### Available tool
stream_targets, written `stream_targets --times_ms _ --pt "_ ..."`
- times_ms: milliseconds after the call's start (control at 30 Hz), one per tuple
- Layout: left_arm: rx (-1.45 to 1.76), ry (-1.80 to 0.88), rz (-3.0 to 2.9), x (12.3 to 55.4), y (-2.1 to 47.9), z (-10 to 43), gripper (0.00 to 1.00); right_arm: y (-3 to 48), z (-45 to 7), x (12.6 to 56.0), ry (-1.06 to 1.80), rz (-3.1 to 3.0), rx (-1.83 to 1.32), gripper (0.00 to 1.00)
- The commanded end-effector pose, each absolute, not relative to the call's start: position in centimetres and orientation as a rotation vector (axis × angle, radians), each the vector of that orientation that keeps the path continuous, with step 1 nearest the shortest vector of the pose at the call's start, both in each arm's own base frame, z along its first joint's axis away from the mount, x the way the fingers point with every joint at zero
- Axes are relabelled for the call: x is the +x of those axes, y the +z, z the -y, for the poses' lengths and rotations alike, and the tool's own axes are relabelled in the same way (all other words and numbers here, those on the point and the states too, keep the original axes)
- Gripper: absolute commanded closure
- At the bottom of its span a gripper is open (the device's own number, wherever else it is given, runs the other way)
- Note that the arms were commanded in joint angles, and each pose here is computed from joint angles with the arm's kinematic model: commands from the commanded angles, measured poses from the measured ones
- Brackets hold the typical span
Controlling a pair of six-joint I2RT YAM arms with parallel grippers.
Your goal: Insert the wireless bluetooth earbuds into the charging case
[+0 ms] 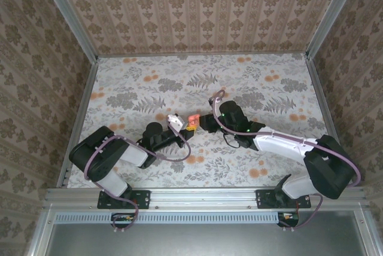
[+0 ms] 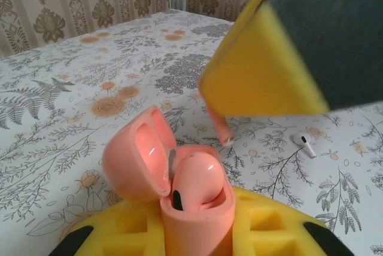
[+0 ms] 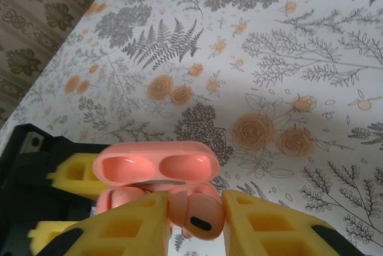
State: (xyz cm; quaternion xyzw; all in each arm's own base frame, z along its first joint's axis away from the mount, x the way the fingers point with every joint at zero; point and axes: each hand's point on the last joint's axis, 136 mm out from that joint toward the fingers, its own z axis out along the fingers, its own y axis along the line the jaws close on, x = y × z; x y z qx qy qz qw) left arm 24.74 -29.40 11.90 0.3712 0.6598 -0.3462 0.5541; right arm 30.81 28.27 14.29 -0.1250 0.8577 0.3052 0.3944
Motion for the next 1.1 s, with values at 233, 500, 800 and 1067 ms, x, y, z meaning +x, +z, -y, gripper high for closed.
stream_targets --times_ms 233,500,800,1067 --pt "0.855 -0.863 -1.475 24.8 14.7 29.8 0.84 15.3 -29.0 31.5 0.755 -2.123 -0.331 0.71" --pt "0.849 -0.858 -1.484 25.0 14.5 29.8 0.84 18.1 -28.2 31.0 0.743 -2.040 -0.325 0.71" --pt "0.846 -0.890 -1.475 25.1 15.0 30.3 0.84 17.9 -28.4 31.3 0.737 -2.035 -0.326 0.71" --pt "0.839 -0.903 -1.465 25.0 15.6 30.3 0.84 17.2 -28.9 31.5 0.737 -2.044 -0.332 0.71"
